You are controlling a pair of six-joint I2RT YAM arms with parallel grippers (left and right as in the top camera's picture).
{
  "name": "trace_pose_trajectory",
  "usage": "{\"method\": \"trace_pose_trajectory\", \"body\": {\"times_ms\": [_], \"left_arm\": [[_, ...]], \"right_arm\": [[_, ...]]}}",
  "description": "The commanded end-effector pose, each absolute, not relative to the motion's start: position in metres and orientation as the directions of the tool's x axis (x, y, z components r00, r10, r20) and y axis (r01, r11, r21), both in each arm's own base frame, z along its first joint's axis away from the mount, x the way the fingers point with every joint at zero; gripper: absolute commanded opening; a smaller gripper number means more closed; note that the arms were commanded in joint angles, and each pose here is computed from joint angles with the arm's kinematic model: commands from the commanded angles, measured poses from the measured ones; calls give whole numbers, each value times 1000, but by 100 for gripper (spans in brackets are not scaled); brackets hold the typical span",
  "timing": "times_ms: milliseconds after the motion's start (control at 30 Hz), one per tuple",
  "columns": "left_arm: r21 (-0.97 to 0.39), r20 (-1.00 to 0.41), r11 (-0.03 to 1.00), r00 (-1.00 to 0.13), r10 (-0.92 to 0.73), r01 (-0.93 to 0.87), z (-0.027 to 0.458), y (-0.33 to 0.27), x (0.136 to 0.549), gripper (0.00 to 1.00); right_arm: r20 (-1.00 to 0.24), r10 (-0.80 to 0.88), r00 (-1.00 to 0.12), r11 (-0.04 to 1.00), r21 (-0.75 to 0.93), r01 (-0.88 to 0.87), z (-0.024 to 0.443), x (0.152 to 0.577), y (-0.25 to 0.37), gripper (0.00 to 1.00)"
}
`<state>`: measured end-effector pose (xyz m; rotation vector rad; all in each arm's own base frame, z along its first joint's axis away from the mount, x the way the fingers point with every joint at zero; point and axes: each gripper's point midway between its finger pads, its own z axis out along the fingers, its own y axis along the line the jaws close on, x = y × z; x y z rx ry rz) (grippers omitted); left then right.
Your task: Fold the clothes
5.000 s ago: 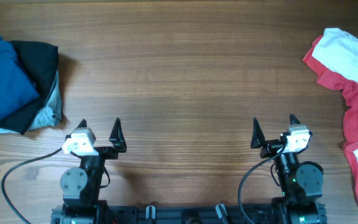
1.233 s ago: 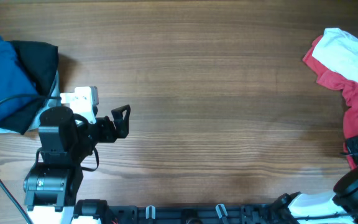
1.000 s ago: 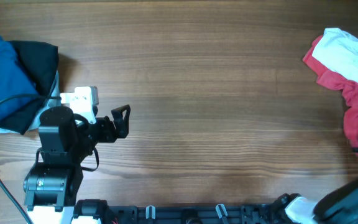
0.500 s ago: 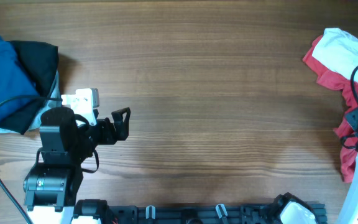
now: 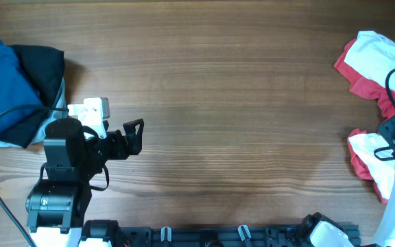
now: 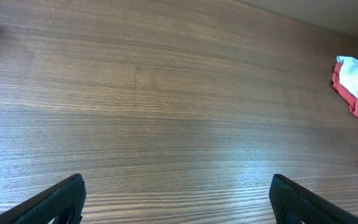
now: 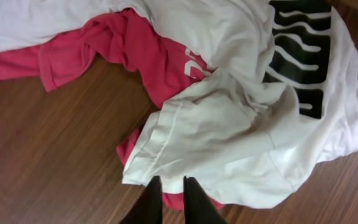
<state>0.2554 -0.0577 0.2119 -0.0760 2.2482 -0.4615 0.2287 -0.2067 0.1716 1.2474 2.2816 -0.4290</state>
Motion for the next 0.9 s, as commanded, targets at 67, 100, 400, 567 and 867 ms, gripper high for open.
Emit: {"method": "trace_pose_trajectory", "body": {"times_ms": [67, 100, 400, 567, 867], "left_arm": [[-354, -733, 927, -652, -194, 122, 221, -61, 254, 95], [-354, -733, 927, -652, -194, 122, 221, -61, 254, 95], [-353, -734, 927, -651, -194, 123, 221, -61, 254, 95], [-353, -734, 927, -651, -193, 123, 221, -61, 254, 95], [-353, -735, 927, -650, -193, 123, 222, -61, 254, 95]], "right_arm": [[-485, 718, -500, 574, 5, 819, 141, 239, -194, 45], [-440, 732, -520, 574, -13, 819, 125, 237, -193, 48], [-165, 717, -678, 683, -35, 730, 27, 250, -169, 69], [-177, 679, -713, 707, -104, 700, 21, 253, -172, 64], [-175, 691, -701, 683, -159, 713, 22, 244, -178, 7]]}}
